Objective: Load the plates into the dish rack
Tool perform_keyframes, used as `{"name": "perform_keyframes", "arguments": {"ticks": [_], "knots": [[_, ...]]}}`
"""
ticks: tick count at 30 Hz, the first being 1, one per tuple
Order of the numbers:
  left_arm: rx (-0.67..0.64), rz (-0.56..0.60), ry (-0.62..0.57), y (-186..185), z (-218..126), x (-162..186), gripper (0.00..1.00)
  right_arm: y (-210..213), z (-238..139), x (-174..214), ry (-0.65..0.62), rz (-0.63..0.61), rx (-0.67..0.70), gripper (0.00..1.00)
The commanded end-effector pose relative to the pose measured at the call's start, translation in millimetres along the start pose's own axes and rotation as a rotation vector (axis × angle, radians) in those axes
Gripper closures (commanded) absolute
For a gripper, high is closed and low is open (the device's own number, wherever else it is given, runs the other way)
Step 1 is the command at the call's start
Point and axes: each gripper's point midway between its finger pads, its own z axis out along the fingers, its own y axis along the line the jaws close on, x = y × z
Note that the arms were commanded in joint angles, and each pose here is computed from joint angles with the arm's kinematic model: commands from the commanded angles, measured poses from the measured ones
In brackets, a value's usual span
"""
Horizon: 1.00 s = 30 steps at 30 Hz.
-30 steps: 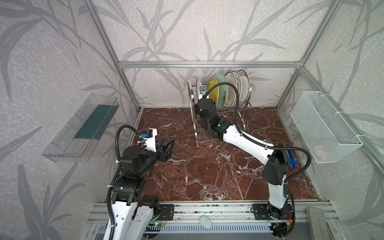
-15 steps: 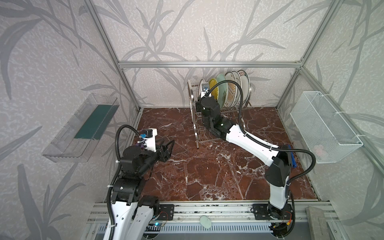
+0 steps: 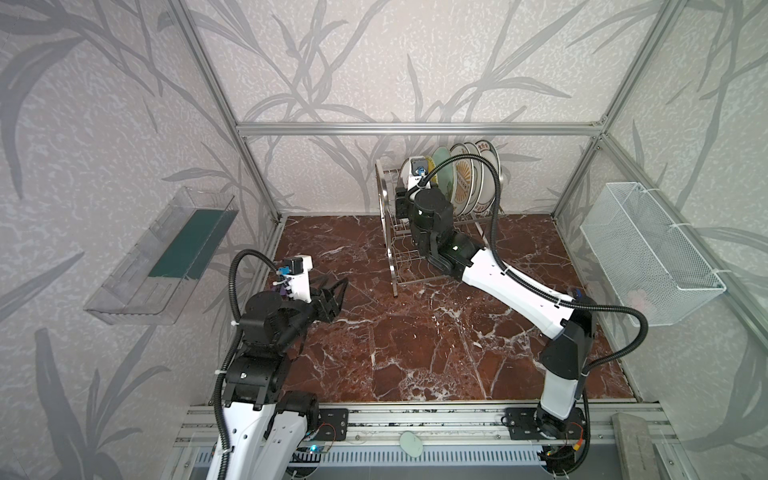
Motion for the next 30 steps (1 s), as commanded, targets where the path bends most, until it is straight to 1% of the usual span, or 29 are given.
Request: {"name": "perform_keyframes", "arguments": {"ticks": [1, 4, 7, 11, 12, 13, 15, 21, 27, 30], "knots": [[-0.015, -0.008, -0.011, 5.0, 3.0, -0.8, 0.40, -3.5, -14.9, -33.5, -0.042, 0.052, -0.038, 0.41], [-0.026, -0.016, -0.009, 7.6, 4.7, -0.1, 0.41, -3.8, -19.8, -39.5, -0.040, 0.054, -0.061, 0.35], [-0.030, -0.024, -0.004, 9.0, 6.3, 0.1, 0.41, -5.2, -26.1, -45.7, -0.036, 0.056, -0.083, 0.32], [-0.033, -0.025, 0.001, 9.7, 6.8, 0.6, 0.41, -10.7, -36.1, -52.5, -0.039, 0.051, -0.111, 0.31], [-0.033, -0.026, 0.004, 9.8, 7.0, 1.5, 0.41, -9.8, -35.6, -47.6, -0.030, 0.035, -0.114, 0.31], [-0.033, -0.025, 0.003, 9.9, 7.0, 1.4, 0.41, -17.4, -43.5, -58.3, -0.044, 0.036, -0.116, 0.31], [-0.034, -0.025, 0.004, 9.8, 6.9, 1.3, 0.41, -25.7, -49.4, -59.8, -0.041, 0.022, -0.118, 0.31], [-0.060, -0.031, 0.012, 15.1, 8.3, 3.5, 0.41, -69.3, -65.5, -57.4, -0.028, -0.009, -0.089, 0.30], [-0.074, -0.034, 0.027, 18.4, 10.5, 5.4, 0.41, -129.7, -79.7, -43.3, 0.011, -0.029, -0.018, 0.31], [-0.117, -0.037, 0.037, 26.5, 10.8, 8.1, 0.41, -159.2, -89.1, -29.2, 0.046, -0.035, 0.023, 0.30]]}}
